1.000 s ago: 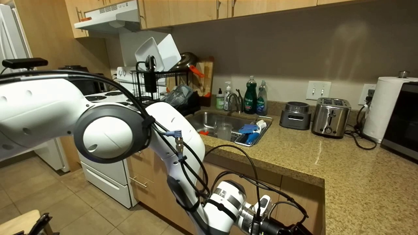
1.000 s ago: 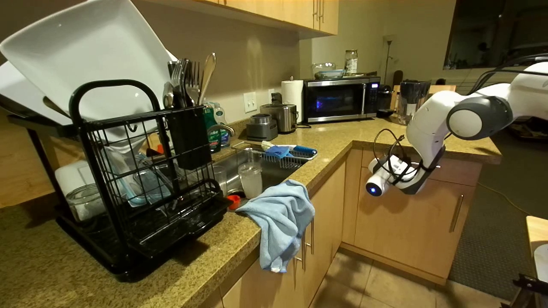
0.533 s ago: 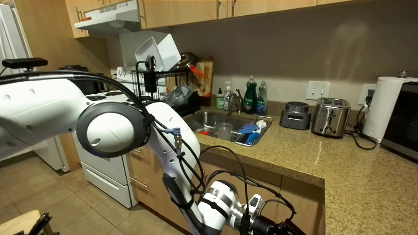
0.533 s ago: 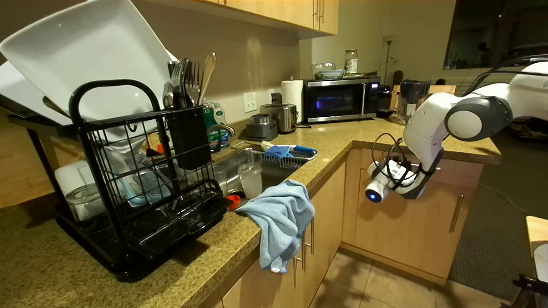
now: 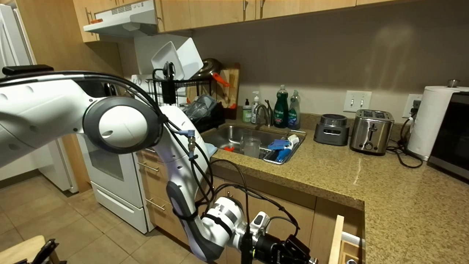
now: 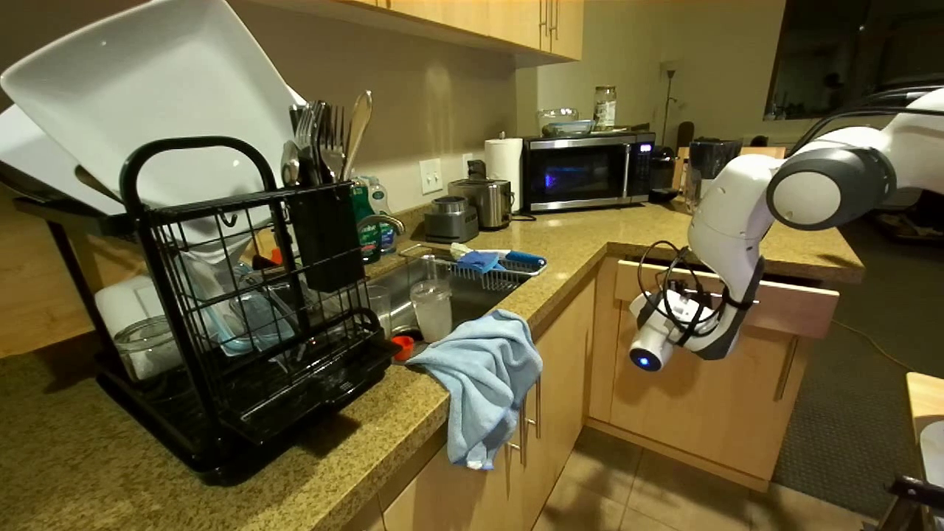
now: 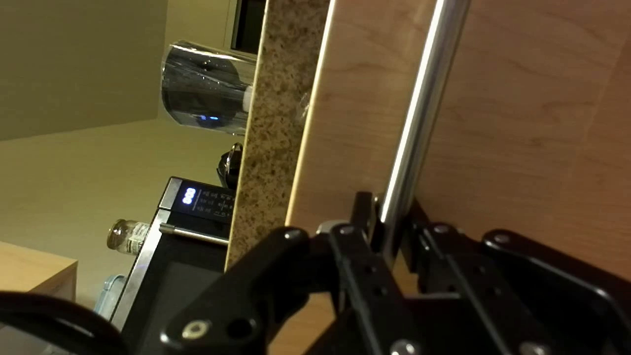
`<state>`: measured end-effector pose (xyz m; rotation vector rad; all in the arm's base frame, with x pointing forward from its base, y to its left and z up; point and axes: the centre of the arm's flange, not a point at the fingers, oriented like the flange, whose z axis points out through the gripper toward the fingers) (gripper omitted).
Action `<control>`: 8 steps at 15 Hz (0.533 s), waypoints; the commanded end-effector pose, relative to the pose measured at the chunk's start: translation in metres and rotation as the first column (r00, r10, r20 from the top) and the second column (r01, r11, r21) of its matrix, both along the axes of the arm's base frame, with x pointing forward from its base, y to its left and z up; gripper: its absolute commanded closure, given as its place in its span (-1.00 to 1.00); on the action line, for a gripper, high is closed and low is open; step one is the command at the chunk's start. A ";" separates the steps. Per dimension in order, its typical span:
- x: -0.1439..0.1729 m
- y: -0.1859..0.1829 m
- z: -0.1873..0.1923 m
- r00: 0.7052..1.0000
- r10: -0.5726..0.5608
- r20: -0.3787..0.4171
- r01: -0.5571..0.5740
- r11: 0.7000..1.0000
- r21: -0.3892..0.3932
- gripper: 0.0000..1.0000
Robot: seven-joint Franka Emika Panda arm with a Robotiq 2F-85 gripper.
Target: Open the drawer
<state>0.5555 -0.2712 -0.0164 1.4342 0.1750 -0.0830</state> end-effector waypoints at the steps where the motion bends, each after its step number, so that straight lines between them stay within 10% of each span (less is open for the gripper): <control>1: -0.034 0.041 0.019 0.997 0.080 -0.018 -0.079 0.994 0.073 0.91; 8: -0.064 0.102 0.034 0.983 0.179 -0.036 -0.171 0.972 0.162 0.91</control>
